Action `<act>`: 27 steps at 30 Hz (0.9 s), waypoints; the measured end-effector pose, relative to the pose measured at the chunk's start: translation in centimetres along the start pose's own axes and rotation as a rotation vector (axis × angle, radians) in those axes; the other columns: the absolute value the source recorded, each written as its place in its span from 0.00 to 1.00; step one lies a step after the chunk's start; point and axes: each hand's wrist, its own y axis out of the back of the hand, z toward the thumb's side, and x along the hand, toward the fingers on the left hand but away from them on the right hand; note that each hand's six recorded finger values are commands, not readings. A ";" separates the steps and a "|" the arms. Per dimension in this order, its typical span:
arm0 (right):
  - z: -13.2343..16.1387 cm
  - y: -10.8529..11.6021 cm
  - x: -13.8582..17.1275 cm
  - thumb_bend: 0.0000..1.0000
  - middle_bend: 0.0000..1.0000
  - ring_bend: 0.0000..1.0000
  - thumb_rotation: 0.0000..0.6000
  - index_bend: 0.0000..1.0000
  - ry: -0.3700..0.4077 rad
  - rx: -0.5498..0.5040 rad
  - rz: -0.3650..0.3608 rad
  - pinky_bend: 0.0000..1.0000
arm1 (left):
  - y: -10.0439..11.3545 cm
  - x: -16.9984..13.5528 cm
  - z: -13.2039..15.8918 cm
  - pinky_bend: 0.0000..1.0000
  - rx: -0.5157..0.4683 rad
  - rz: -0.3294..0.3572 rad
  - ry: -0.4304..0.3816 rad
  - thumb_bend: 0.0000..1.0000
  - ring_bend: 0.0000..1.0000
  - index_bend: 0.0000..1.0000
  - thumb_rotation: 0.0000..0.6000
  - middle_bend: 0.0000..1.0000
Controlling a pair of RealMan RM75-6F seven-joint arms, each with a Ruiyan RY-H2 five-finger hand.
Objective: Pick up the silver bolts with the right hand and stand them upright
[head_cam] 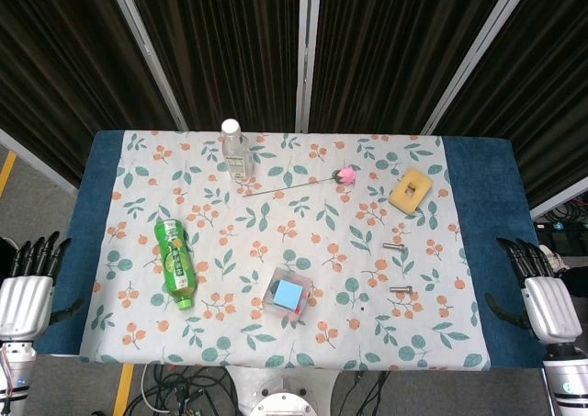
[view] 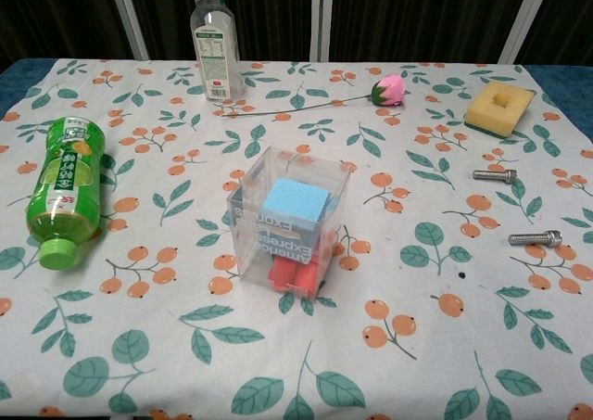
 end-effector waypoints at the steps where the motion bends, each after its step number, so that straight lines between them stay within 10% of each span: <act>1: 0.0 0.0 0.0 0.20 0.10 0.00 1.00 0.06 0.000 -0.001 0.002 0.00 | 0.0 0.0 0.0 0.00 0.000 -0.001 0.000 0.06 0.00 0.08 1.00 0.00; 16: 1.4 -0.6 -1.4 0.21 0.11 0.00 1.00 0.06 0.057 0.038 0.051 0.00 | 0.0 0.1 0.2 0.00 -0.004 -0.005 0.000 0.06 0.00 0.09 1.00 0.00; 27: 5.8 -5.1 -10.1 0.22 0.18 0.00 1.00 0.25 0.112 0.097 0.216 0.00 | -0.3 -0.4 -0.3 0.00 -0.016 -0.013 0.018 0.06 0.00 0.09 1.00 0.00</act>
